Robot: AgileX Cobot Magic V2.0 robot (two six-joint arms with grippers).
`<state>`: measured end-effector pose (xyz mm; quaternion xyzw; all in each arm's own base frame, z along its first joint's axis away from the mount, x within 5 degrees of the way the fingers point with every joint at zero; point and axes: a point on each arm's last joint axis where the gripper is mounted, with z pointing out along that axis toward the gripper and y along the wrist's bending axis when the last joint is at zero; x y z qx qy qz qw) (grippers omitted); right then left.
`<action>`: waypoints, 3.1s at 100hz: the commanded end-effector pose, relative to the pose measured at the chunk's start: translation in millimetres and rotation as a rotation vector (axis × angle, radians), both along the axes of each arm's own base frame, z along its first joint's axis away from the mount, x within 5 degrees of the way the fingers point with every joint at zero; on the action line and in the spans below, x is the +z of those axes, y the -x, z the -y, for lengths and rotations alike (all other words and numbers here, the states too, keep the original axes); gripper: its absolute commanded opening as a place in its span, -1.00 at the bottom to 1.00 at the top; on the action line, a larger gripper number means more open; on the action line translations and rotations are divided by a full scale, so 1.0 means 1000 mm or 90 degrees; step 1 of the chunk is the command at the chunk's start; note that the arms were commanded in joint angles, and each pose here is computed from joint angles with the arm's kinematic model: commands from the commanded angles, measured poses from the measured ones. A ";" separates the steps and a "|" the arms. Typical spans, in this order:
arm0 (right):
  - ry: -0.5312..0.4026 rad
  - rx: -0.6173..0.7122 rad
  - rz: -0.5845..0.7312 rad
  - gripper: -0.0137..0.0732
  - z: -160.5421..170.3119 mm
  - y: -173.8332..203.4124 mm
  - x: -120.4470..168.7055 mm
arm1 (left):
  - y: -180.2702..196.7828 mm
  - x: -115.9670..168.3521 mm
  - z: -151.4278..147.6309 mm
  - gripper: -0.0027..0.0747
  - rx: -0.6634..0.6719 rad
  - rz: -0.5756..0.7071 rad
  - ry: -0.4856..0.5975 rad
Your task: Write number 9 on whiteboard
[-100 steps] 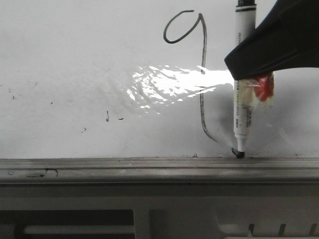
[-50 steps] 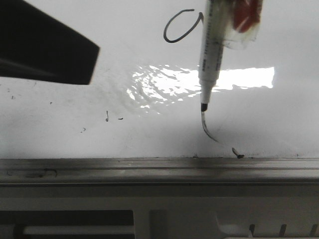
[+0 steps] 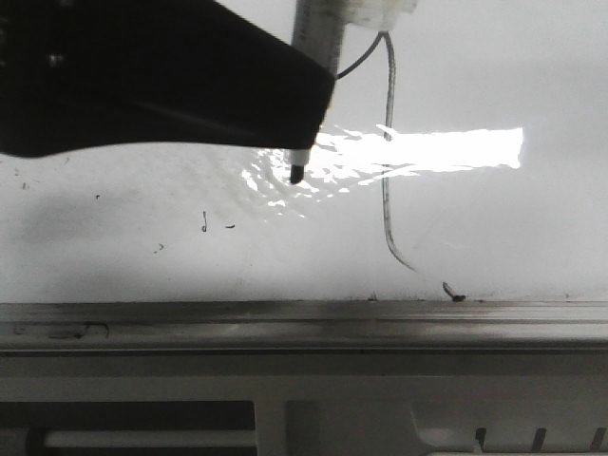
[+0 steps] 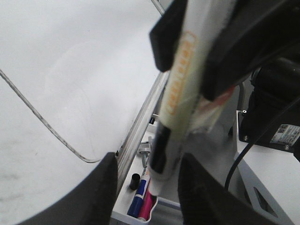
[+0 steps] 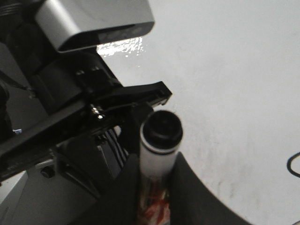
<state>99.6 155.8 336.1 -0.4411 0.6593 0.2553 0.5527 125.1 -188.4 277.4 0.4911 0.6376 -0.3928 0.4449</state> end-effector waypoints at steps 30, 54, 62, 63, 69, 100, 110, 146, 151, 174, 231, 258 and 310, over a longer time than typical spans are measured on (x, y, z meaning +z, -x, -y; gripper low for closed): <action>-0.059 0.007 0.007 -0.82 -0.009 0.000 0.015 | -0.004 0.007 0.009 -0.29 -0.010 -0.026 0.041; -0.041 0.010 -0.007 -0.82 -0.011 -0.001 0.010 | -0.004 0.008 0.009 -0.97 -0.005 -0.033 0.048; -0.043 0.010 -0.005 -0.82 -0.011 0.000 0.011 | -0.004 0.008 0.009 -0.98 -0.005 -0.033 0.048; -0.043 0.010 -0.005 -0.82 -0.011 0.000 0.011 | -0.004 0.008 0.009 -0.98 -0.005 -0.033 0.048; -0.042 0.011 -0.006 -0.82 -0.011 0.000 0.011 | -0.004 0.008 0.009 -0.98 -0.005 -0.033 0.048; -0.033 0.007 -0.013 0.14 -0.008 0.000 0.010 | 0.000 -0.009 0.004 -0.98 0.010 -0.080 0.040; -0.057 -0.023 0.005 0.51 0.006 -0.002 0.019 | 0.006 -0.023 -0.003 -0.98 0.019 -0.107 0.026; -0.172 -0.116 0.104 -0.84 0.057 0.010 0.053 | 0.013 -0.041 -0.010 -0.98 0.030 -0.145 -0.001; -0.173 -0.115 0.106 -0.84 0.059 0.011 0.053 | 0.012 -0.041 -0.010 -0.98 0.038 -0.147 -0.004; -0.152 -0.108 0.089 -0.84 0.059 0.013 0.050 | -0.019 -0.035 -0.017 -0.98 0.307 -0.229 -0.031; -0.109 -0.094 0.050 -0.84 0.057 0.014 0.041 | -0.050 -0.005 0.014 -0.98 0.614 -0.178 -0.051; -0.105 -0.091 0.031 -0.84 0.056 0.015 0.036 | -0.055 -0.007 0.015 -0.98 0.644 -0.184 -0.051; -0.111 -0.090 0.017 -0.84 0.055 0.015 0.034 | -0.059 -0.007 0.010 -0.95 0.689 -0.216 -0.022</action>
